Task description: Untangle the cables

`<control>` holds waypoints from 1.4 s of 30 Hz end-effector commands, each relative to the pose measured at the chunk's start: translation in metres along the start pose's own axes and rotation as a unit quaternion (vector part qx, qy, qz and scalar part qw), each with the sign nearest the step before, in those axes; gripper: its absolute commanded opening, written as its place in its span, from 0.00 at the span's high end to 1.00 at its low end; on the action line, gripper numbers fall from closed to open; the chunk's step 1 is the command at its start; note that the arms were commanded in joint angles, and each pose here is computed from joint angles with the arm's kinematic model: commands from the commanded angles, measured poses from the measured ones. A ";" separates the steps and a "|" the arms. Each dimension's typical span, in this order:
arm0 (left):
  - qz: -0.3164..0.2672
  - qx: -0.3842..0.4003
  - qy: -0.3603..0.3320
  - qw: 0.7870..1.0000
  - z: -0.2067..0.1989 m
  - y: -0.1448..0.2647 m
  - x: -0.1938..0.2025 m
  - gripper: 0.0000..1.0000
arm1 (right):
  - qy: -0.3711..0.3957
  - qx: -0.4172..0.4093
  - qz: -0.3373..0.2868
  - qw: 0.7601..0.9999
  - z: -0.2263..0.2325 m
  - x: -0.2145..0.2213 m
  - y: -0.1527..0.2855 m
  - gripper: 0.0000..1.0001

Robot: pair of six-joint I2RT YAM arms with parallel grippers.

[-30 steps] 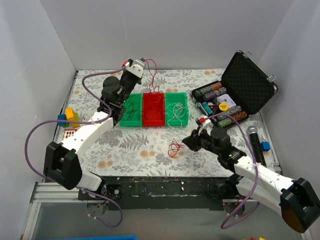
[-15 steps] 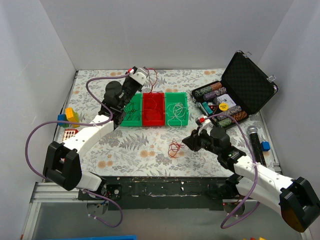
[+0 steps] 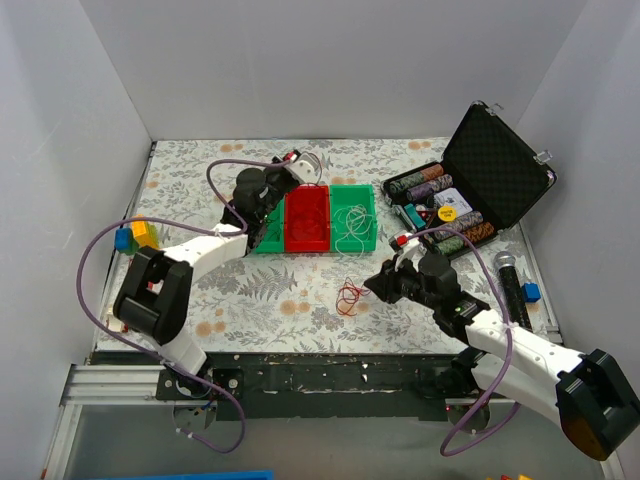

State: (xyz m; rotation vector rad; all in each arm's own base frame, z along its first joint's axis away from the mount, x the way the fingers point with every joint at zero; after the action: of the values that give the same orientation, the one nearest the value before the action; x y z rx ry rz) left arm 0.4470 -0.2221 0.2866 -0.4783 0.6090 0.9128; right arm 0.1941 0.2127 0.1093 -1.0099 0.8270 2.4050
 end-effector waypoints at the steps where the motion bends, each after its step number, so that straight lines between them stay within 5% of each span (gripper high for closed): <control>1: 0.006 -0.039 -0.101 0.994 0.008 -0.002 0.019 1.00 | 0.008 -0.009 -0.025 1.000 0.007 -0.014 -0.002 0.76; 11: -0.025 -0.011 -0.255 0.967 -0.023 0.003 0.049 1.00 | 0.011 0.001 -0.020 1.000 0.003 -0.014 -0.005 0.76; 21: -0.026 0.199 -0.229 0.953 -0.095 0.013 0.060 1.00 | 0.012 0.008 -0.023 1.000 0.001 -0.017 -0.005 0.76; 27: 0.032 0.270 -0.209 0.939 -0.105 0.017 0.075 0.98 | 0.013 0.001 -0.024 1.000 0.004 -0.019 -0.006 0.75; 30: 0.038 0.267 -0.188 0.944 -0.097 0.013 0.067 0.89 | 0.014 -0.008 -0.024 1.000 0.007 -0.020 -0.007 0.69; 34: 0.044 0.288 -0.147 0.945 -0.085 0.009 0.048 0.51 | 0.015 -0.019 -0.015 1.000 0.011 -0.020 -0.009 0.59; 42: 0.063 0.328 -0.086 0.939 -0.061 0.030 0.011 0.20 | 0.015 -0.049 0.015 0.999 0.020 -0.015 -0.018 0.44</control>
State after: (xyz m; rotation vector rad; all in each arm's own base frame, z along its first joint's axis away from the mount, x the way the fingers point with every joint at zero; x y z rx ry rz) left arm 0.4412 -0.2420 0.1860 0.2313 0.6595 0.8475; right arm 0.1960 0.2196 0.1006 -0.9938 0.8586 2.4563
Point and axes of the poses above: each gripper's point midway between its finger pads, its own y axis back along the fingers, its own z axis along the line the jaws close on, x = y × z, the point moved 2 cm from there along y, back along the fingers, and after that the axes turned 15 degrees about -y, right-handed, at the moved point
